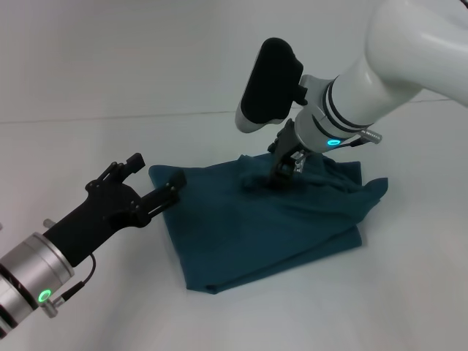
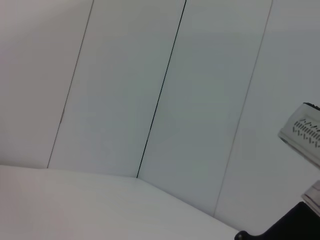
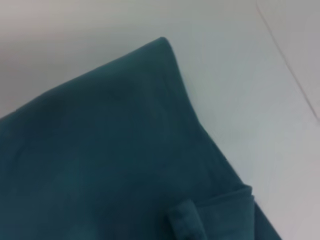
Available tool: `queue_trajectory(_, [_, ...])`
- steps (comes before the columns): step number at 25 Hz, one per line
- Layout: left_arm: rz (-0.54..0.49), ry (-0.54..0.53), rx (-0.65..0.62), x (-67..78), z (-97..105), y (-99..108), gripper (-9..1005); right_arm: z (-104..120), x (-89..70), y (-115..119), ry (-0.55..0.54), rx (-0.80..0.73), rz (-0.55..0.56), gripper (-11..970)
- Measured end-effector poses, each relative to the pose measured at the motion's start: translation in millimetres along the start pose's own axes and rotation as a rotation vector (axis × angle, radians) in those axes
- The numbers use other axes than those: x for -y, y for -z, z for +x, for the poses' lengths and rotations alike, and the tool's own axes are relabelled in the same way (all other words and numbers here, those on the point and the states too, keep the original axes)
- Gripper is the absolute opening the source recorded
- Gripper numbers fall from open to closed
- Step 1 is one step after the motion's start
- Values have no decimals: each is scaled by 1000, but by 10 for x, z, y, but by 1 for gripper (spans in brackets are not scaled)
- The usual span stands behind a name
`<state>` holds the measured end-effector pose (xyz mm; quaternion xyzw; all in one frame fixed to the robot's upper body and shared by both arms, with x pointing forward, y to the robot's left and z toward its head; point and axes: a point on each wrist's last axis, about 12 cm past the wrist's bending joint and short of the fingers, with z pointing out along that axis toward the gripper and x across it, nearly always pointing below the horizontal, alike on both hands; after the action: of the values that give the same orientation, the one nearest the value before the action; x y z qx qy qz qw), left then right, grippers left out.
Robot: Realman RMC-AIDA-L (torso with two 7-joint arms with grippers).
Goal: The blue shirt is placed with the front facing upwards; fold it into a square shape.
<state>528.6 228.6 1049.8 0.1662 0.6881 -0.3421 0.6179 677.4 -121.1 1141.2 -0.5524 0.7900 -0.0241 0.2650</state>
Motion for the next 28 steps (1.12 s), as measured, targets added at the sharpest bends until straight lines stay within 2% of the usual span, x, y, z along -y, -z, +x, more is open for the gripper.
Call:
queue_trajectory(6, [1, -10, -2, 0, 1, -11, 935, 60, 130, -22, -103, 26, 87, 639])
queue_trajectory(13, [-5, -7, -1, -10, 4, -6, 936, 189, 325, 19, -182, -16, 218, 638])
queue_trajectory(20, [-6, -6, 3, -14, 1, -1, 936, 348, 603, 218, -344, 56, 300, 636])
queue_trajectory(24, [-1, -6, 4, -8, -1, -1, 936, 415, 649, 406, -433, 119, 267, 635])
queue_trajectory(28, [0, -8, 4, -7, -1, -2, 935, 549, 668, 677, -532, 204, 137, 636])
